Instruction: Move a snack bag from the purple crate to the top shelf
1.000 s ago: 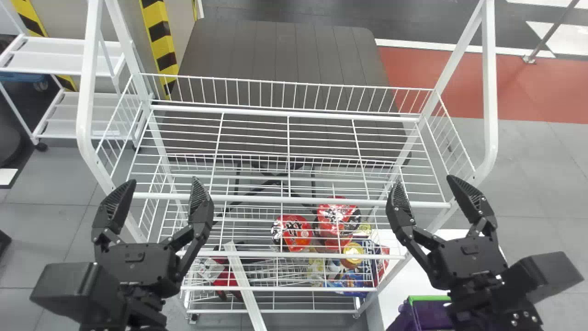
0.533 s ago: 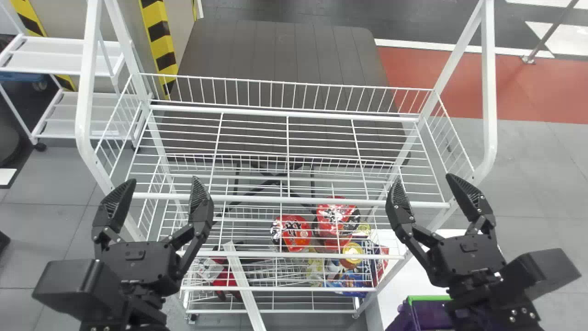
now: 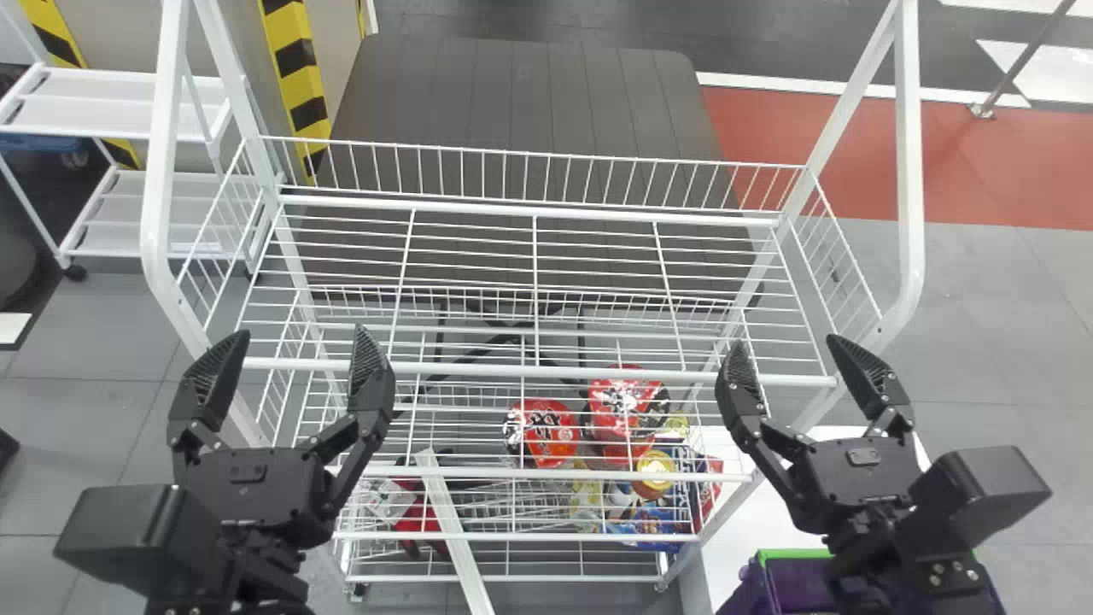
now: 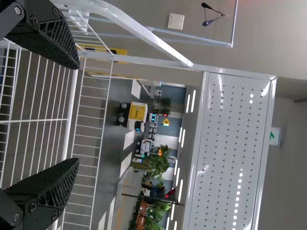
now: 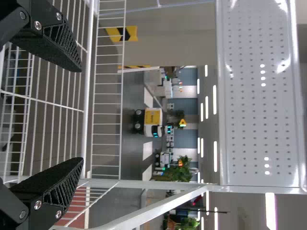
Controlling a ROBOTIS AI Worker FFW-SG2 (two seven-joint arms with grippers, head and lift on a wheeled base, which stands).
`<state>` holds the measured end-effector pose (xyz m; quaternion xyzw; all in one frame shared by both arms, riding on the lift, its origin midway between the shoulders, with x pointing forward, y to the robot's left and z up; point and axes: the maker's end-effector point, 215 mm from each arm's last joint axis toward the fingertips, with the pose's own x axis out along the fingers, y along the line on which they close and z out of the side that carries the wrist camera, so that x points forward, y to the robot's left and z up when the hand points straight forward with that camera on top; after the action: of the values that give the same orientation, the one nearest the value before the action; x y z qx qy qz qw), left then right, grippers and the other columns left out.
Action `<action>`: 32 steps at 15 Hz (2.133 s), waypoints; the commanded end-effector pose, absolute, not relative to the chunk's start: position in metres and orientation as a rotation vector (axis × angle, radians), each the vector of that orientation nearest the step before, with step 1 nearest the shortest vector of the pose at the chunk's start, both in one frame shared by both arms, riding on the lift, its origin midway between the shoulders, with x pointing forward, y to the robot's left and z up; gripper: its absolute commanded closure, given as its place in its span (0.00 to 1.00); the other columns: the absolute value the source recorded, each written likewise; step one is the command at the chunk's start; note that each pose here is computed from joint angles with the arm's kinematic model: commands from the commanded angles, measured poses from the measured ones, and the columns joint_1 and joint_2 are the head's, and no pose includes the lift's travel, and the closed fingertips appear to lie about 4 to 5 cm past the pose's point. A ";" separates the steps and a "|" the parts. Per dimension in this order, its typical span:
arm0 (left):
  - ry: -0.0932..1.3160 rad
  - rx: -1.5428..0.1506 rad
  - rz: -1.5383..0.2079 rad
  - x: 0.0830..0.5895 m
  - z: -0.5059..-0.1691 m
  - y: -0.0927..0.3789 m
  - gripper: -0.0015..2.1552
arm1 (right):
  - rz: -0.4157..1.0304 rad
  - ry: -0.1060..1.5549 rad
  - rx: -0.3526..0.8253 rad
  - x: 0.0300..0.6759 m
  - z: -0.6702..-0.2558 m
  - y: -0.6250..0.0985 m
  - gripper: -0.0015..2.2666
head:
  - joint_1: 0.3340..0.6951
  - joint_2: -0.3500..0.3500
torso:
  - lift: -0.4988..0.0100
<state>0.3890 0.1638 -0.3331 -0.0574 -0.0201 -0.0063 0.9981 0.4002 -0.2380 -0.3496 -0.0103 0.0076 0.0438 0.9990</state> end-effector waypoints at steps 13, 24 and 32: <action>-0.044 -0.119 -0.016 0.388 -0.330 0.162 0.07 | 0.005 -0.086 -0.028 0.390 -0.323 -0.239 0.07 | 1.00 0.34 | 0.92; -0.042 -0.121 -0.017 0.386 -0.330 0.161 0.07 | 0.020 -0.049 -0.048 0.388 -0.333 -0.236 0.07 | 1.00 0.34 | 0.83; -0.040 -0.118 -0.024 0.386 -0.332 0.161 0.07 | 0.032 -0.029 -0.056 0.387 -0.339 -0.232 0.07 | 1.00 0.35 | 0.77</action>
<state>0.3865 0.1602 -0.3308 -0.0594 -0.0208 -0.0126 0.9979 0.3865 -0.2321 -0.3387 -0.0273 -0.0158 0.0159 0.9994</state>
